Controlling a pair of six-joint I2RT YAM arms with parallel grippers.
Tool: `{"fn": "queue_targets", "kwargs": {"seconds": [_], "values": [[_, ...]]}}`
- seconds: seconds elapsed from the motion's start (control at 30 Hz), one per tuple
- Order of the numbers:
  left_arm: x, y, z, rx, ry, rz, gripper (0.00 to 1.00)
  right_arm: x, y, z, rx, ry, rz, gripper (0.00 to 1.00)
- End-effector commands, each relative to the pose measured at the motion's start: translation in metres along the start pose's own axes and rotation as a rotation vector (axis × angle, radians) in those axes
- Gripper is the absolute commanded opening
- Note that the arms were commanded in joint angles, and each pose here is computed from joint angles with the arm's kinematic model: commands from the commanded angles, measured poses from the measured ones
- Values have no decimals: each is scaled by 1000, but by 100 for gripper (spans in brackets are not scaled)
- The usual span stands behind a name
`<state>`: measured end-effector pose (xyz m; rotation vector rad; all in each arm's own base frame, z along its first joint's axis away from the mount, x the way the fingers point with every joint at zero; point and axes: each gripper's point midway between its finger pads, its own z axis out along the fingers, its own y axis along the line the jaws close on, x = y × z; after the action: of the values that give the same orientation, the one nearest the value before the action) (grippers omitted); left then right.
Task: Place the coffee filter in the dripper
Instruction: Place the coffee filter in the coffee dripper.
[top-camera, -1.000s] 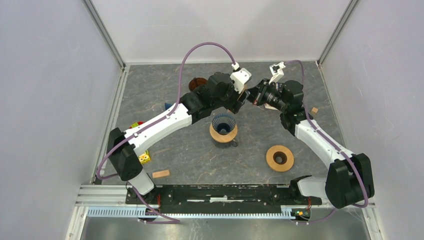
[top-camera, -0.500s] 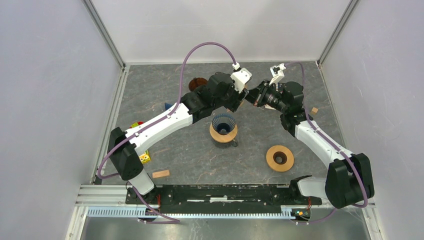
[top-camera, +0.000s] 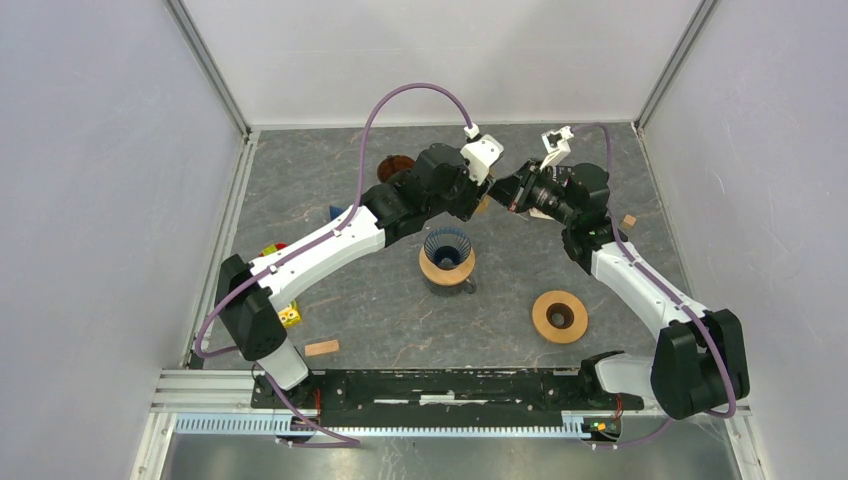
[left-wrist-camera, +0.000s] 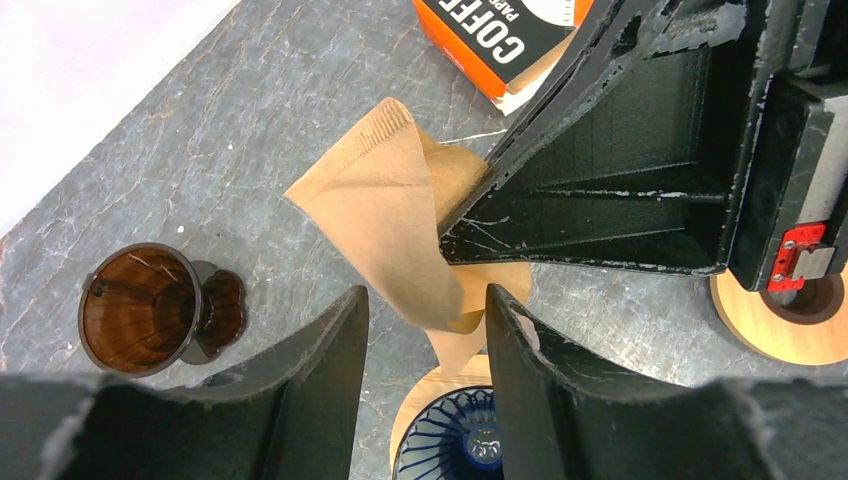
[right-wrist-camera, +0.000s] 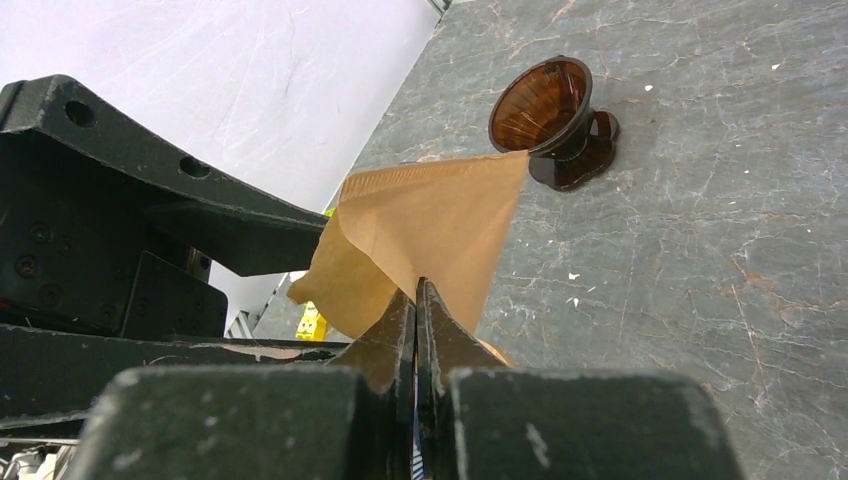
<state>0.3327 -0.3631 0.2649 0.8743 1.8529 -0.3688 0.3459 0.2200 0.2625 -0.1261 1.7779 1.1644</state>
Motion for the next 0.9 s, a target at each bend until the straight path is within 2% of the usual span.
{"fn": "queue_targets", "kwargs": {"seconds": [0.0, 0.43, 0.87], "values": [[-29, 9, -4, -38, -78, 14, 53, -9, 10, -4, -39, -35, -54, 0], [-30, 21, -5, -87, -80, -11, 59, -9, 9, -6, -35, -36, -74, 0], [-31, 29, -7, -104, -84, -82, 69, -6, 4, -7, -17, -32, -106, 0]]}}
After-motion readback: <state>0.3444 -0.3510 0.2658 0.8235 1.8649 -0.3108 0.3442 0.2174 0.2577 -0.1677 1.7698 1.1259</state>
